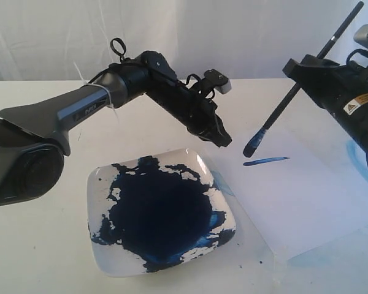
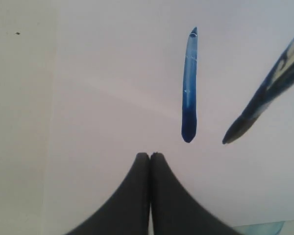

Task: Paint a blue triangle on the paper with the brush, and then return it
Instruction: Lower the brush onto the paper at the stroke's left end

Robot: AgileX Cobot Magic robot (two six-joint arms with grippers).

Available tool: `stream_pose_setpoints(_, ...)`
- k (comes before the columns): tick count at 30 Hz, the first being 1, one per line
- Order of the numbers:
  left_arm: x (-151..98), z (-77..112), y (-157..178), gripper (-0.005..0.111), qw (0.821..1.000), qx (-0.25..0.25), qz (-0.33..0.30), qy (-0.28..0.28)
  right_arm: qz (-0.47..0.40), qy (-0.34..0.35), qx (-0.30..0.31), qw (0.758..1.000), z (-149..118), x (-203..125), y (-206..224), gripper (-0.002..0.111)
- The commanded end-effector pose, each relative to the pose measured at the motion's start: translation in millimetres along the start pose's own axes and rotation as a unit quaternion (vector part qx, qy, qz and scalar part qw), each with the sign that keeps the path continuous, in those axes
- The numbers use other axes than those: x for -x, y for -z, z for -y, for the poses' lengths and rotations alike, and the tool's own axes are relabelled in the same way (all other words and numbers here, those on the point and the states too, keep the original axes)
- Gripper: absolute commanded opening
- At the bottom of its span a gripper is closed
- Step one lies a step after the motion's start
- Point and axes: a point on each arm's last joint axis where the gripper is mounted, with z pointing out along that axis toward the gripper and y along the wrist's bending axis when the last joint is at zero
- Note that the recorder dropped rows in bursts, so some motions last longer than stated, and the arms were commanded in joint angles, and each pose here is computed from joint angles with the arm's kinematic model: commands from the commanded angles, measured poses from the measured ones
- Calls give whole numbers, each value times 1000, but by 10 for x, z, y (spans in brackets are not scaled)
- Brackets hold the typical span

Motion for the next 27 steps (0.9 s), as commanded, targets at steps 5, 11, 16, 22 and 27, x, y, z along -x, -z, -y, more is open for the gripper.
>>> stream_pose_setpoints(5, -44, -1, -69, 0, 1000, -2, -9, -5, 9, 11, 7, 1000, -12, 16, -9, 0)
stream_pose_setpoints(11, -94, -22, -124, 0, 1000, -3, -14, -1, 7, 12, 0, 1000, 1, 12, -9, 0)
stream_pose_setpoints(16, -130, -37, -152, 0, 1000, -1, -22, -1, 3, 12, -2, 1000, 6, 1, -11, 0)
stream_pose_setpoints(22, -136, -38, -159, 0, 1000, -1, -22, -1, -7, 12, -9, 1000, 62, -110, -56, 0)
stream_pose_setpoints(27, -141, -42, -161, 0, 1000, 0, -24, -2, 10, 12, -2, 1000, 64, -111, -70, 0)
